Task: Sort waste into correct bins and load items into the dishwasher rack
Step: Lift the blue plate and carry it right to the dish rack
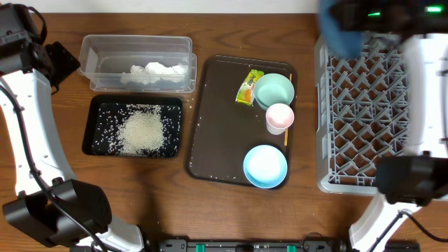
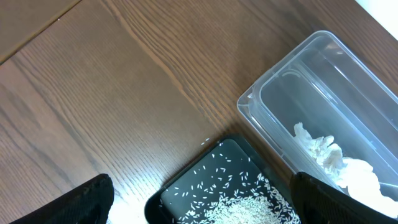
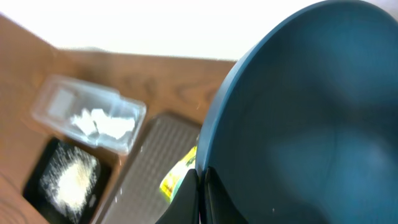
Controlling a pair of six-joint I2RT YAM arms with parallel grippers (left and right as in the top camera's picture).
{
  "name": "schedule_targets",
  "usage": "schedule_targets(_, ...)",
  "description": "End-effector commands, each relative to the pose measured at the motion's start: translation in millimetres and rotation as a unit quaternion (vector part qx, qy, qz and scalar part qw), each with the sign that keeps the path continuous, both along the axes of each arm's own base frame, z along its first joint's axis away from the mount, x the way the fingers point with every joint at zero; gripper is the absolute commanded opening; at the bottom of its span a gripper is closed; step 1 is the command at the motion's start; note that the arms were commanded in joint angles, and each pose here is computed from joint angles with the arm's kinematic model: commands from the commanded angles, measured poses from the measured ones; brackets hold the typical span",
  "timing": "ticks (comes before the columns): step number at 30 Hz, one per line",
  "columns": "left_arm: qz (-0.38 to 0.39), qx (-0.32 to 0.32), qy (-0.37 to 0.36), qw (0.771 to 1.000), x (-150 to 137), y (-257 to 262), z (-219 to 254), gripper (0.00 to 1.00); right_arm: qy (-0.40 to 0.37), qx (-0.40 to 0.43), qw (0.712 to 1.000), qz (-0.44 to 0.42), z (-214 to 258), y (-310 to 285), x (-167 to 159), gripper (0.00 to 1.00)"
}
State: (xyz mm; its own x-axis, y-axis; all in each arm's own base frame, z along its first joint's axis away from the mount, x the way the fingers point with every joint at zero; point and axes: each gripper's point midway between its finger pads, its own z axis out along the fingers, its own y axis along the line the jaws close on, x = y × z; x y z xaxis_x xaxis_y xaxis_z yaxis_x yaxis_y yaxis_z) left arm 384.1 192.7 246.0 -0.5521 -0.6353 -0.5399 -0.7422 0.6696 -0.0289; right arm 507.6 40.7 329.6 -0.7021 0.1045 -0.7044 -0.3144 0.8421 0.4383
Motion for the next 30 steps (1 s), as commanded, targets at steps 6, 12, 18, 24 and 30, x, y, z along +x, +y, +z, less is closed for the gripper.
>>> schedule_targets(6, 0.006, 0.005, 0.000, 1.000, -2, 3, 2, 0.93, -0.084, 0.094, 0.992, -0.002, 41, -95, -6, 0.01)
schedule_targets(12, 0.006, 0.005, 0.000, 1.000, -2, 3, 2, 0.92, -0.088, 0.093, 0.991, -0.033, 16, -137, 10, 0.01)
schedule_targets(18, 0.006, 0.005, 0.000, 1.000, -2, 3, 2, 0.93, -0.132, 0.121, 0.984, 0.013, -2, -149, 25, 0.01)
schedule_targets(24, 0.006, 0.005, 0.000, 1.000, -2, 3, 2, 0.92, -0.088, 0.199, 0.976, -0.030, -26, -172, 41, 0.01)
schedule_targets(30, 0.006, 0.005, 0.000, 1.000, -2, 3, 2, 0.93, -0.035, 0.246, 0.965, -0.080, -42, -198, 35, 0.01)
